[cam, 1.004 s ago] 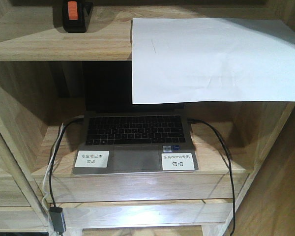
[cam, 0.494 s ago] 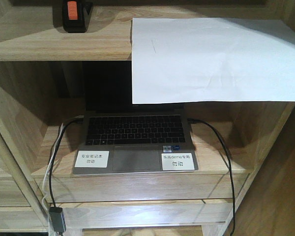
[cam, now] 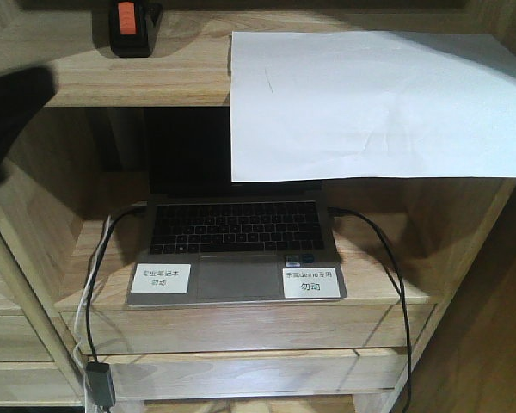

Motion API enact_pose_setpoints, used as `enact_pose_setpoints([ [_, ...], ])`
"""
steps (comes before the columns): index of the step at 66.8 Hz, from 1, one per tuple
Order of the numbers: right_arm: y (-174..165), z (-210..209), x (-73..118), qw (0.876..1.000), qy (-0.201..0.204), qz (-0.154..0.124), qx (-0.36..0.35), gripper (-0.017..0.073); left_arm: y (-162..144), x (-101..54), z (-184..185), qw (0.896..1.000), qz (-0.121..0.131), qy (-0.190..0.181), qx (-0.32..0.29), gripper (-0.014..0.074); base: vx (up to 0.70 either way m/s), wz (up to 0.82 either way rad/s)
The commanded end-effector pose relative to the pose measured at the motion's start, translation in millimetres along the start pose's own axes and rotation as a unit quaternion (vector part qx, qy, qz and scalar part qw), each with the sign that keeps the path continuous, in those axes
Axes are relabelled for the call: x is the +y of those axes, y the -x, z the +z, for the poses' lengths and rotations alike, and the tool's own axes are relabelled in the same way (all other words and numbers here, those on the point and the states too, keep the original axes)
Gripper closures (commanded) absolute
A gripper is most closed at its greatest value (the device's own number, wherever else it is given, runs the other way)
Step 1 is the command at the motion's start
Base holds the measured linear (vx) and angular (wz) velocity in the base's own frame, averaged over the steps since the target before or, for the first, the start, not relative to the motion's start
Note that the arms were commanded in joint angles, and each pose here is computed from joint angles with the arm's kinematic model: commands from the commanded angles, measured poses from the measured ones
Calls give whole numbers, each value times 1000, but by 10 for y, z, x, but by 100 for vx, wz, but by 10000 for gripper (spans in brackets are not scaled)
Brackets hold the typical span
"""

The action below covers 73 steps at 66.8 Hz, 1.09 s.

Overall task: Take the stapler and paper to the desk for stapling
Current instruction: 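Reach the left gripper up toward the black stapler on the shelf, then close the left gripper on the black stapler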

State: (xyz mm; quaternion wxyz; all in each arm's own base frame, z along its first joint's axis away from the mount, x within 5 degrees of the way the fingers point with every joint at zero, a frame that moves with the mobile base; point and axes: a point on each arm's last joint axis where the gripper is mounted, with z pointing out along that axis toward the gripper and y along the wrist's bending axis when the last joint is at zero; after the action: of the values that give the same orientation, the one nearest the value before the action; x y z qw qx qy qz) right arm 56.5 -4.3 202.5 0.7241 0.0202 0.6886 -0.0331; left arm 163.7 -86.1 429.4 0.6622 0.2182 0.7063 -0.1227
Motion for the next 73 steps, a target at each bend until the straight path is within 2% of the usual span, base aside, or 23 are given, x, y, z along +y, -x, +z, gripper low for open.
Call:
enact_pose_setpoints([
  [1, 69, -14, 2, 999, -1, -6, -44, 568, 336, 29, 189, 998, -28, 1, -49, 61, 0, 0],
  [5, 69, -14, 2, 999, -1, -6, -44, 568, 451, 46, 314, 998, -36, 2, -48, 61, 0, 0],
  [13, 69, -14, 2, 999, -1, -6, -44, 568, 711, 92, 537, 998, -31, 11, -47, 61, 0, 0],
  [19, 69, -14, 2, 999, -1, -6, -44, 568, 837, 127, 707, 998, -46, 21, -35, 61, 0, 0],
  [26, 69, -14, 2, 999, -1, -6, -44, 568, 976, 181, 896, 996, -76, 40, -8, 61, 0, 0],
  [40, 69, -14, 2, 999, -1, -6, -44, 568, 1198, 251, 1273, 993, -89, 63, 47, 61, 0, 0],
  [51, 69, -14, 2, 999, -1, -6, -44, 568, 1326, 283, 1440, 990, -98, 73, 64, 61, 0, 0],
  [62, 69, -14, 2, 999, -1, -6, -44, 568, 1311, 317, 1533, 986, -100, 94, 91, 61, 0, 0],
  [68, 69, -14, 2, 999, -1, -6, -44, 568, 1309, 331, 1552, 985, -107, 102, 89, 61, 0, 0],
  [73, 69, -14, 2, 999, -1, -6, -44, 568, 1302, 339, 1567, 985, -103, 106, 89, 61, 0, 0],
])
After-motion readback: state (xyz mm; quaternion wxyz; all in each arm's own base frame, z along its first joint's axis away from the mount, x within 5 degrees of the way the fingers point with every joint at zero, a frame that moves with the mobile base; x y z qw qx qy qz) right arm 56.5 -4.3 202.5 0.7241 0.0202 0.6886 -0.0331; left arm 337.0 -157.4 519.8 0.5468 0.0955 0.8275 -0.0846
